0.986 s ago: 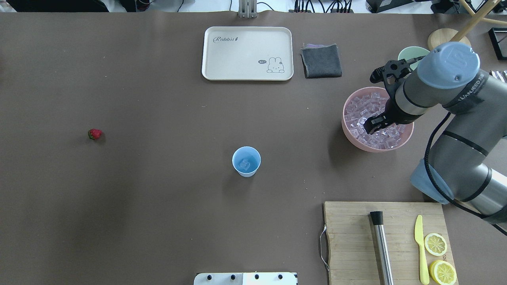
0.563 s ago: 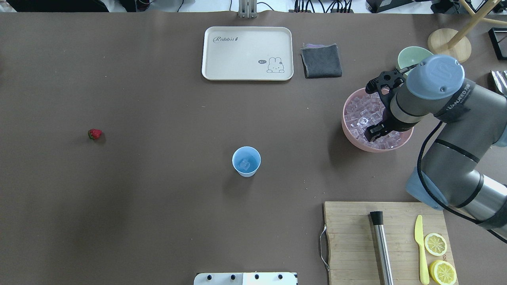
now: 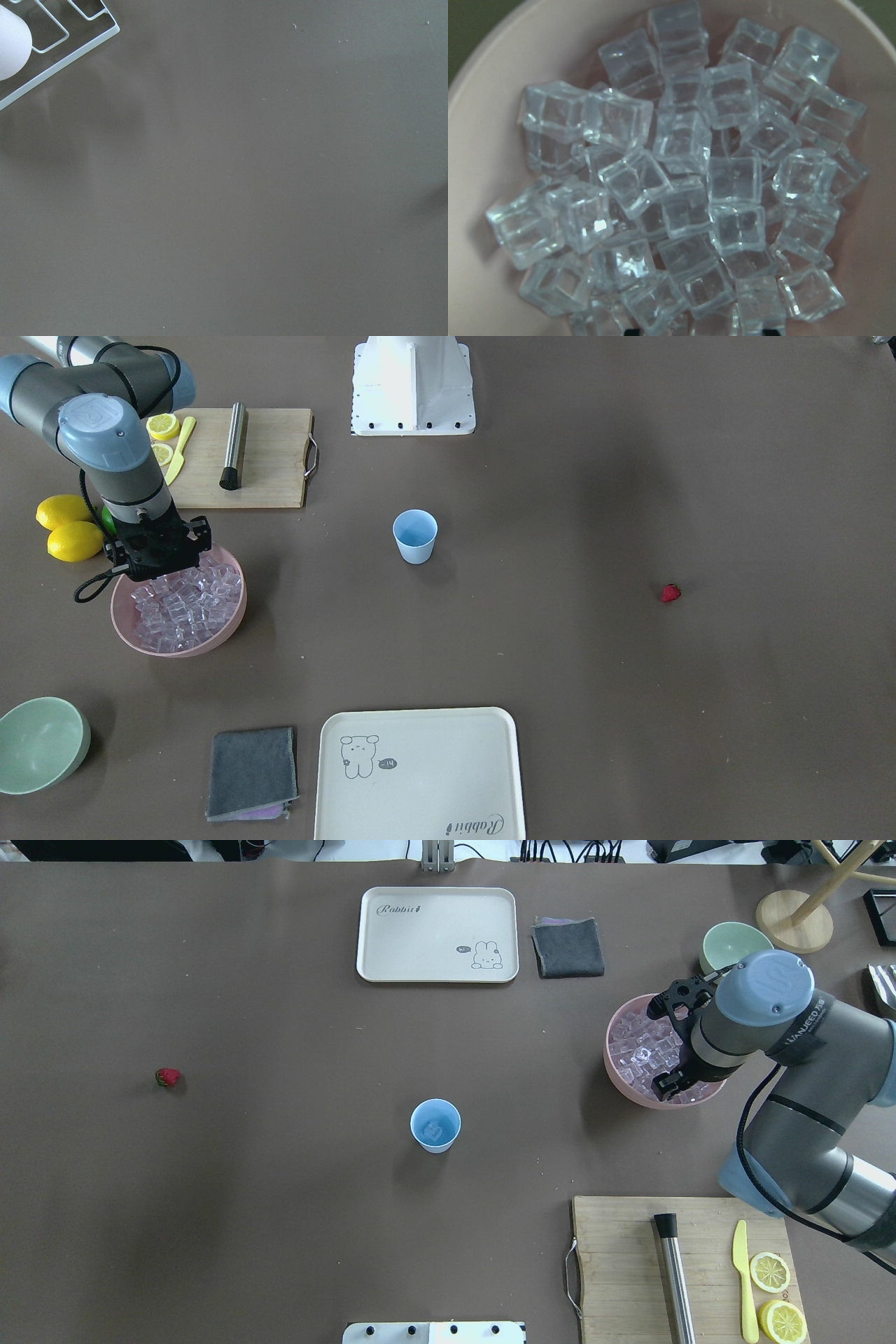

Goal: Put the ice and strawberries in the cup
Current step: 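Lower the right gripper into the ice and grasp another cube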

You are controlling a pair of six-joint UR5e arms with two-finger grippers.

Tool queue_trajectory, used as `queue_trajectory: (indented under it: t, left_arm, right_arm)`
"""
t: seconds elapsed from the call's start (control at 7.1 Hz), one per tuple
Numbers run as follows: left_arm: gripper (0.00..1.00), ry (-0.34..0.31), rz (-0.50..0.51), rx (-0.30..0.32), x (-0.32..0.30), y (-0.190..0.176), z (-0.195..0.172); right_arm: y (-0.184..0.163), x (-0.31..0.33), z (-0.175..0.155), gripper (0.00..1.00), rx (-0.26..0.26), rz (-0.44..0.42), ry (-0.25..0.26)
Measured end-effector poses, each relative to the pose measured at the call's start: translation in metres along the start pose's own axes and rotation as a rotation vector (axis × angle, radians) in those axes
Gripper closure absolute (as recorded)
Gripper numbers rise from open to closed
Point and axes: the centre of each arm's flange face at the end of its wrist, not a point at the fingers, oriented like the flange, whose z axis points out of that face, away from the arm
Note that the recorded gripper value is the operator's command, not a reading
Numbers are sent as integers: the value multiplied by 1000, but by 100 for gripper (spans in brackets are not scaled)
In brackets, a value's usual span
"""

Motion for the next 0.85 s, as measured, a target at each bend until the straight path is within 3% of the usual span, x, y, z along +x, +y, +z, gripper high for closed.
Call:
queue_trajectory:
  t: [0.14,0.28,0.42,0.56,0.85]
  left_arm:
    - [3,4,-1,-1,0,1,0]
    - [3,6,-2,-2,0,1,1]
    - [3,7,-2,-2,0,2,1]
    - [3,7,-4,-4,-1,4,1]
    - [3,7,-8,-7,-2,9,2]
  right_arm:
    - [4,0,4,49,-10,-2,1]
    - [6,1,6,68,-16,-3,1]
    - [7,0,6,95,-25,-2,3]
    - [8,0,4,100,-33,-3,7]
    - [6,-1,1,100,-37,-14,7]
